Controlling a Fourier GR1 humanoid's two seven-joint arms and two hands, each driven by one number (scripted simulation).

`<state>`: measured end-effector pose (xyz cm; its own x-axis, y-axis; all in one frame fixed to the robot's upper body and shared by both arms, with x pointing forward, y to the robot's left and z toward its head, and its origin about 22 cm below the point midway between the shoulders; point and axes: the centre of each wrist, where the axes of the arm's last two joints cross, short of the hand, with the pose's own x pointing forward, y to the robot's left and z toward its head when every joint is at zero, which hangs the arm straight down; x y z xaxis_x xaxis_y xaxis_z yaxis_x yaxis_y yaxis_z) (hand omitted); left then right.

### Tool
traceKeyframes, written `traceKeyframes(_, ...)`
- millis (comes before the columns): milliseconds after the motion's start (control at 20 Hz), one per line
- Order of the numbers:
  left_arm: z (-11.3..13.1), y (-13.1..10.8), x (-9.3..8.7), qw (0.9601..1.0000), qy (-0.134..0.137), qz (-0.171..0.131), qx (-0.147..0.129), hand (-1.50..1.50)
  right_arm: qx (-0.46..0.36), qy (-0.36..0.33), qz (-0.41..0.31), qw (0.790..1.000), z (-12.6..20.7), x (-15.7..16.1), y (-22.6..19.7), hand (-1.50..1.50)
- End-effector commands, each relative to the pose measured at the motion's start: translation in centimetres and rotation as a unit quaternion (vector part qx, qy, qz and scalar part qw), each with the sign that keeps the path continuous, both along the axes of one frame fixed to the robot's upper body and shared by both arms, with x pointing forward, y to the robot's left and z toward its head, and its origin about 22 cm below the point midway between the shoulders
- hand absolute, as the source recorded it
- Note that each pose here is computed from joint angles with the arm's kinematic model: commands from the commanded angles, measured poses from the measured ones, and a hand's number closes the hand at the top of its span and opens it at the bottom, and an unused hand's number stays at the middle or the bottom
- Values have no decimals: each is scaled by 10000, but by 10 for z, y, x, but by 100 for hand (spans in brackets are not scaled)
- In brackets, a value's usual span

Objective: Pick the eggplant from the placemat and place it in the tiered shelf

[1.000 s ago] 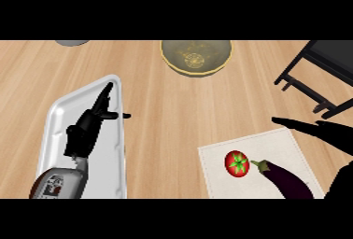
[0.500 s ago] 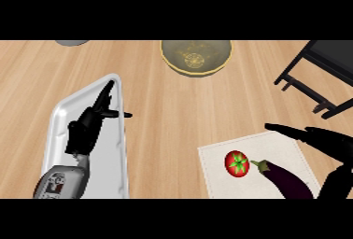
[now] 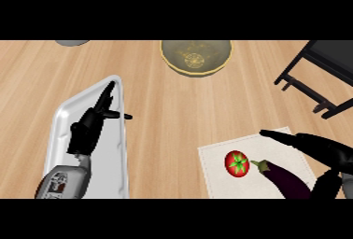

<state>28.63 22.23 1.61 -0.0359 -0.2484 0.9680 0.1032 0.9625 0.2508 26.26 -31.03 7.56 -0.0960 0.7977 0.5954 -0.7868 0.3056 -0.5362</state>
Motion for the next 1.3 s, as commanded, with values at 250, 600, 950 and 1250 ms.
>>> traceKeyframes(250,-6,4,4,9998,9,90,-166,0,25,62,41,10000,-15,-4,0,-150)
traceKeyframes(600,-6,9,-9,9999,33,41,-144,0,-8,236,187,9995,-25,-12,-10,-150)
traceKeyframes(950,4,-2,-10,10000,32,40,-52,0,-211,-51,744,9970,-37,-17,3,150)
traceKeyframes(1250,3,7,-11,9999,46,157,-48,0,-49,-383,644,9972,-45,-24,1,150)
